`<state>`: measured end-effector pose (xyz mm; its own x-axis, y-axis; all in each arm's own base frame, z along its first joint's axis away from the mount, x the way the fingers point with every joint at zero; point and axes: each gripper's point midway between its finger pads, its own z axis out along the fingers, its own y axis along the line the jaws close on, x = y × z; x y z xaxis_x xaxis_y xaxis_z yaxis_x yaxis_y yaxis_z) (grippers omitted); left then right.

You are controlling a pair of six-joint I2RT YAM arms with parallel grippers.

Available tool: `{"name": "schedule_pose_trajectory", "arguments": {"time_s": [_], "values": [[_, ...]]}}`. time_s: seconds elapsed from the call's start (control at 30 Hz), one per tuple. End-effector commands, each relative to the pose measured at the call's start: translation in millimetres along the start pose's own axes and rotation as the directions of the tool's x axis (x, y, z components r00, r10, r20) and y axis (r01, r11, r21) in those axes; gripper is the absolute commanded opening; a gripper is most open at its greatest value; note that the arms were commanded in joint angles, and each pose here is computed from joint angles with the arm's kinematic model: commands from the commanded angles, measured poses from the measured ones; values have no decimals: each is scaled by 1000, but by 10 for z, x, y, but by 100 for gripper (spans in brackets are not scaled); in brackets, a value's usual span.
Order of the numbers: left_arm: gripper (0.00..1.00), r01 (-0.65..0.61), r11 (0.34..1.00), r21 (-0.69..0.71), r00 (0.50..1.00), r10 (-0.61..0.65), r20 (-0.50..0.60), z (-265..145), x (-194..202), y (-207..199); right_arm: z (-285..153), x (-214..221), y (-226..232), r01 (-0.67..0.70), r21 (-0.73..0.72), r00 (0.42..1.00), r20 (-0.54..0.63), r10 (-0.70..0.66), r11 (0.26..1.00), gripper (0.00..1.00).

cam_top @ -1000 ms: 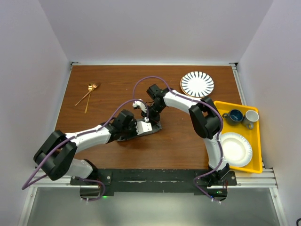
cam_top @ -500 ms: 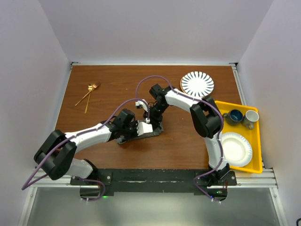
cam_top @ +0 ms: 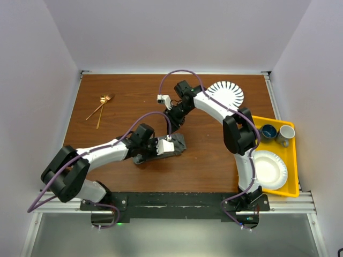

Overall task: Fold the napkin into a case and place the utensils inside
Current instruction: Fold the 2/3-rectangle-folded napkin at the center of the board.

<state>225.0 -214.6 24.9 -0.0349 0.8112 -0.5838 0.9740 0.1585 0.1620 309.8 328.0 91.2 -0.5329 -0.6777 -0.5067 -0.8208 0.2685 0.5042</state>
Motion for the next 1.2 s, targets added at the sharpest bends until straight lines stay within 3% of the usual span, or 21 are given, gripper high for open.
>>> {"name": "schedule_pose_trajectory", "arguments": {"time_s": [0.0, 0.2, 0.47, 0.73, 0.93, 1.17], "values": [[0, -9, 1000, 22, 1000, 8, 28, -36, -119, 16, 174, -144, -218, -19, 107, 1000, 21, 17, 994, 39], [0, -5, 1000, 20, 999, 4, 40, -72, -201, 49, 452, 121, -350, 28, 151, 997, -76, -16, 988, 40], [0, -1, 1000, 10, 995, 0, 95, -203, -450, 129, 628, 448, -211, 110, 82, 982, -161, -96, 990, 24], [0, 16, 1000, 19, 992, -19, 129, -302, -683, 211, 638, 580, -137, 207, 51, 964, -180, -195, 977, 20], [0, 46, 999, 22, 992, -48, 117, -242, -605, 275, 646, 634, -127, 221, 42, 960, -187, -210, 974, 20], [0, 118, 993, -7, 991, -117, 67, -110, -219, 445, 638, 635, -112, 222, 39, 959, -191, -211, 974, 20]]}}
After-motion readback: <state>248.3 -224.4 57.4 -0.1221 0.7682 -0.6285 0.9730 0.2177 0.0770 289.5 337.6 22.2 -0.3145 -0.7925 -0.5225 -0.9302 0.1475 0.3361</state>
